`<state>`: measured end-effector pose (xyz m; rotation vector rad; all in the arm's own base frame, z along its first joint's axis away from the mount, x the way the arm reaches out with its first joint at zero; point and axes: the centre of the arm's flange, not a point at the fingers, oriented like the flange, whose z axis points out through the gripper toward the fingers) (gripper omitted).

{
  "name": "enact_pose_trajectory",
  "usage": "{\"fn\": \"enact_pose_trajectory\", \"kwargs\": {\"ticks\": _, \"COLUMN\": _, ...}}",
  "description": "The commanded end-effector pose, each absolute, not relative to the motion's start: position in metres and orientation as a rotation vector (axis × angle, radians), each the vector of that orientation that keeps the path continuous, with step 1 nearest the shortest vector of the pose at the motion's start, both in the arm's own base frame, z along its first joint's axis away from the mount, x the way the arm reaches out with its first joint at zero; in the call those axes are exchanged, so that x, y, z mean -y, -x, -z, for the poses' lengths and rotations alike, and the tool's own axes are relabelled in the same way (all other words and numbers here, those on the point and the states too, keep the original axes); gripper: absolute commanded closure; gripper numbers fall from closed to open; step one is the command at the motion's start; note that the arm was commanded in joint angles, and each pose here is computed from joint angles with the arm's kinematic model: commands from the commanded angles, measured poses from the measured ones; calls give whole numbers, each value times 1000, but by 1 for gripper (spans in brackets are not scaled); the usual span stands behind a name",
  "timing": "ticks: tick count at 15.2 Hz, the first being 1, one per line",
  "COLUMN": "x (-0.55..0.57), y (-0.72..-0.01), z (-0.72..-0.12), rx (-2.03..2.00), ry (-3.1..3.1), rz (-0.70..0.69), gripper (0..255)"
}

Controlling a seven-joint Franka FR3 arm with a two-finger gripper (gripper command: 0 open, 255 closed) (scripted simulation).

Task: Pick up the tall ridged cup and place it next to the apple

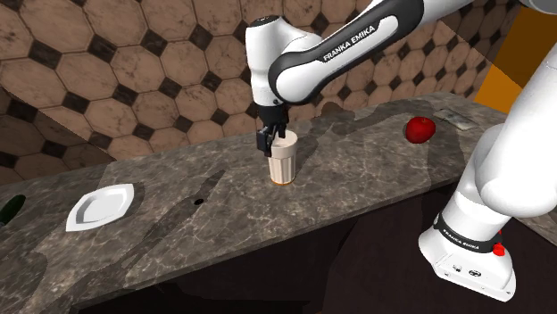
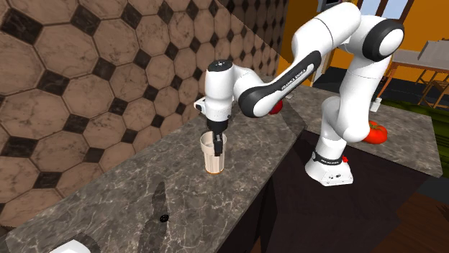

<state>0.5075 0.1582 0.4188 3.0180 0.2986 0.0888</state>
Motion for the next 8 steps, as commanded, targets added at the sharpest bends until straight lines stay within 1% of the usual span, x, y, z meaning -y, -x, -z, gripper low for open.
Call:
{"fn": "enact_pose_trajectory", "kwargs": {"ticks": 1, "x": -158, "y": -511, "z": -406, "rx": -300, "ry": -3017, "rz": -89, "gripper": 0}}
{"fn": "enact_pose_trajectory", "kwargs": {"ticks": 5, "x": -155, "y": -512, "z": -385, "rx": -300, "ry": -3017, "rz": -89, "gripper": 0}}
{"fn": "enact_pose_trajectory", "kwargs": {"ticks": 8, "x": -155, "y": -513, "z": -382, "rx": -300, "ry": -3017, "rz": -89, "gripper": 0}}
